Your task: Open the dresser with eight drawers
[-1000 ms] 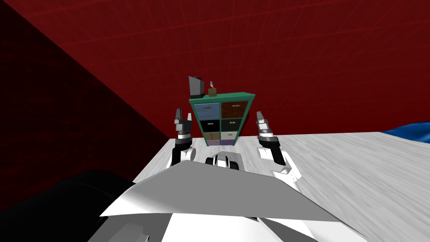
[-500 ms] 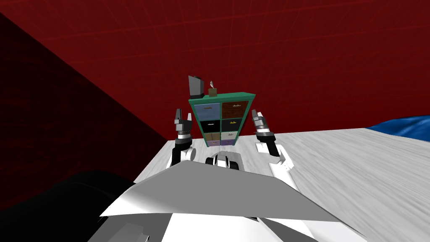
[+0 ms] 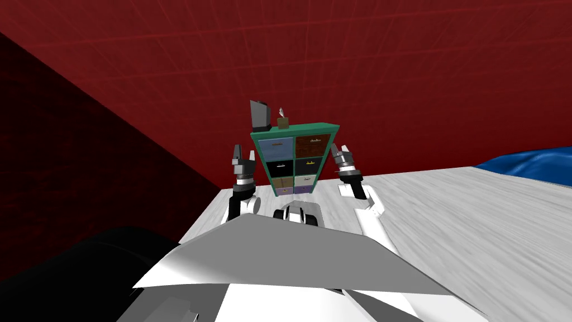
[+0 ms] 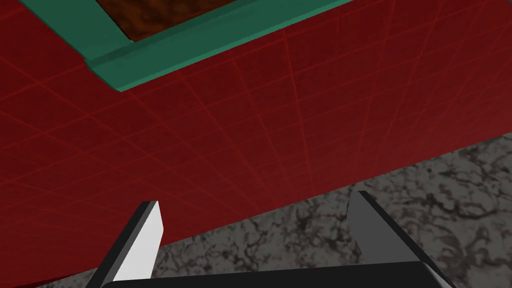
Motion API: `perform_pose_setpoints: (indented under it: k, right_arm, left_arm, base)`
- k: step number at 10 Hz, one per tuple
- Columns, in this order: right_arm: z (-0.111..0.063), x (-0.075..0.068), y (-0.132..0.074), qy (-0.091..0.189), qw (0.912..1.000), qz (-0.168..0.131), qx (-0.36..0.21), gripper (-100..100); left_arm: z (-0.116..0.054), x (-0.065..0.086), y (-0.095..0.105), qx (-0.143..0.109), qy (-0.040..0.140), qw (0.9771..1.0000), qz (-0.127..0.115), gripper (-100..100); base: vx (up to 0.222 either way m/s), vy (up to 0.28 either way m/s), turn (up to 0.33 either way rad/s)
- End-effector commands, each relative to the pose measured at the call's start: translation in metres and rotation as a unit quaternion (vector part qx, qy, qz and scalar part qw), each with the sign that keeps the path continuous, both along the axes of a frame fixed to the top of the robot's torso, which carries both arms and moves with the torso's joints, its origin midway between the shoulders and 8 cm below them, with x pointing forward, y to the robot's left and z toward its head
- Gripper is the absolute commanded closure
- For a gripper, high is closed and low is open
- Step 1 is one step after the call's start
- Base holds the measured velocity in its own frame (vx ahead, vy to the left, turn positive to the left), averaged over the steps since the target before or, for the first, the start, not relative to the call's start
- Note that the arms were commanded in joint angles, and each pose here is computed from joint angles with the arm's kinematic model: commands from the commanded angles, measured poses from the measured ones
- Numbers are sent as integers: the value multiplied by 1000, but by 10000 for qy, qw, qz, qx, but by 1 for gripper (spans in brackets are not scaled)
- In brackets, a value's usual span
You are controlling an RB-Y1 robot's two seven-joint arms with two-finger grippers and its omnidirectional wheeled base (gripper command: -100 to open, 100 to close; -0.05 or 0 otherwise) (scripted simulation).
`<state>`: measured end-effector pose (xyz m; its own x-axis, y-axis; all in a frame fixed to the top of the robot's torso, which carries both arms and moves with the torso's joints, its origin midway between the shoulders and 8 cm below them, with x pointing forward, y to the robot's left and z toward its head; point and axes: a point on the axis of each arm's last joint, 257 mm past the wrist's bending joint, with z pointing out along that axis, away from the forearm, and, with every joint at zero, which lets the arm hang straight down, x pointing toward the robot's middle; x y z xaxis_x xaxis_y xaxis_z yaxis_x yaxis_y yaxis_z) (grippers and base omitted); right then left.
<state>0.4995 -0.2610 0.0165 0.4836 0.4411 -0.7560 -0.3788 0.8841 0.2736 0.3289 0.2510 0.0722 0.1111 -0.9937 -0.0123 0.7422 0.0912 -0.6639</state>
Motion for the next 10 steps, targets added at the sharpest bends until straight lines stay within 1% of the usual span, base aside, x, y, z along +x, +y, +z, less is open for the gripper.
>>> perform_pose_setpoints:
  k: [1, 2, 3, 4, 5, 7, 8, 9, 10]
  right_arm:
    - [3, 16, 3, -52, 9986, -266, -449, -100]
    - [5, 17, 3, -88, 9979, -338, -550, -100]
    - [5, 30, 5, -73, 9955, -481, -818, -100]
    - [9, 30, 6, -133, 9940, -557, -931, -100]
    - [9, 43, 9, -123, 9903, -692, -1199, -100]
    - [12, 43, 10, -184, 9873, -803, -1356, -100]
    - [15, 56, 14, -207, 9813, -951, -1659, -100]
    - [15, 56, 14, -228, 9789, -1023, -1756, -100]
    - [17, 68, 17, -243, 9720, -1145, -2036, -100]
  left_arm:
    - [0, 0, 0, 0, 0, 10000, 0, 0]
    - [0, 0, 0, 0, 0, 10000, 0, 0]
    - [0, 0, 0, 0, 0, 10000, 0, 0]
    - [0, 0, 0, 0, 0, 10000, 0, 0]
    - [0, 0, 0, 0, 0, 10000, 0, 0]
    - [0, 0, 0, 0, 0, 10000, 0, 0]
    - [0, 0, 0, 0, 0, 10000, 0, 0]
    - [0, 0, 0, 0, 0, 10000, 0, 0]
    - [0, 0, 0, 0, 0, 10000, 0, 0]
  base:
    - [-5, 47, -101]
    - [2, 52, -60]
    - [5, 60, -94]
    - [4, 58, -39]
    - [9, 75, -78]
    - [2, 44, -23]
    - [-3, 34, -82]
    - [-3, 40, -46]
    - [3, 56, -75]
